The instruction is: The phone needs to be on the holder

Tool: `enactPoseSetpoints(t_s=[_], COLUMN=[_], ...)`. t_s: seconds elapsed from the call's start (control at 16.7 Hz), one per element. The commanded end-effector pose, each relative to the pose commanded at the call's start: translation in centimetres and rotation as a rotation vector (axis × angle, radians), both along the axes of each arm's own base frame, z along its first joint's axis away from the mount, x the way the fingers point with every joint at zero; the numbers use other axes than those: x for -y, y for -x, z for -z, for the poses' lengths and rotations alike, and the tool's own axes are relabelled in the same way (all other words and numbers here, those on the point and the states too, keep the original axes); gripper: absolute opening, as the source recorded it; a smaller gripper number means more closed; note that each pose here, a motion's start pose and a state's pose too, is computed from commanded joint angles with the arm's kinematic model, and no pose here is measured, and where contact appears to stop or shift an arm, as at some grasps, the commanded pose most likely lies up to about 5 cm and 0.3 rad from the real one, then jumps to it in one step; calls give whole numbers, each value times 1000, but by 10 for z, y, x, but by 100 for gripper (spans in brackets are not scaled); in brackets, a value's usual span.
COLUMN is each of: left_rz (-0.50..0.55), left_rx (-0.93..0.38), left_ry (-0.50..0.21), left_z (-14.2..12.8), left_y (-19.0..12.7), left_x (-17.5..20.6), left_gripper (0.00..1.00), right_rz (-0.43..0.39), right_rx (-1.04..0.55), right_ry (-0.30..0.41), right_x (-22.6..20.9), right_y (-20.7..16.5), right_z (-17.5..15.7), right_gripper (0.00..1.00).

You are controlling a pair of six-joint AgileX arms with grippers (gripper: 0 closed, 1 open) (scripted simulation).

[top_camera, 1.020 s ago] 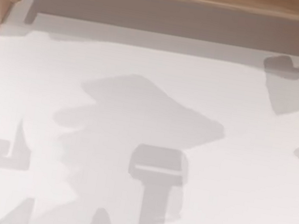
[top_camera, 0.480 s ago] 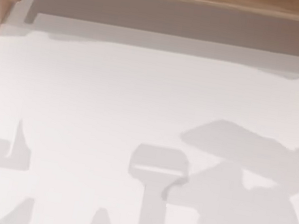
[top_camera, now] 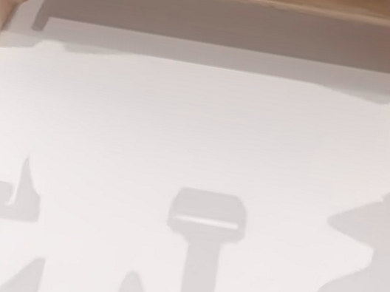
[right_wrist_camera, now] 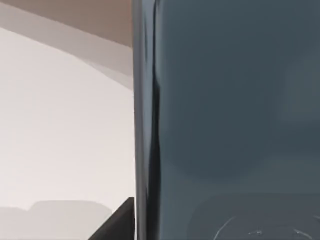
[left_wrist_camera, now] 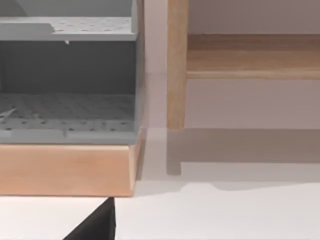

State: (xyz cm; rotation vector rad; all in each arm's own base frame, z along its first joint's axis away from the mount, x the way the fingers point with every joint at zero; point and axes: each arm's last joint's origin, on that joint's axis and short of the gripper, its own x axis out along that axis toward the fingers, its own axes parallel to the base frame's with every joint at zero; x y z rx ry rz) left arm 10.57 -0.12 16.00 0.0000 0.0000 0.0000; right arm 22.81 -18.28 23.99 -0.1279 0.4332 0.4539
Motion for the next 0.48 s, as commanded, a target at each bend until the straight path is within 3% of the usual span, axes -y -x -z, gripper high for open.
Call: enactPoseSetpoints(t_s=[0.48], left_rz=[0], left_rx=[0], left_ry=[0], left_z=[0], left_y=[0], left_x=[0], left_gripper=[100], right_rz=[3], right_rx=[-5], right_ry=[1], right_x=[0], right_y=[1], right_z=[3], right_gripper=[0])
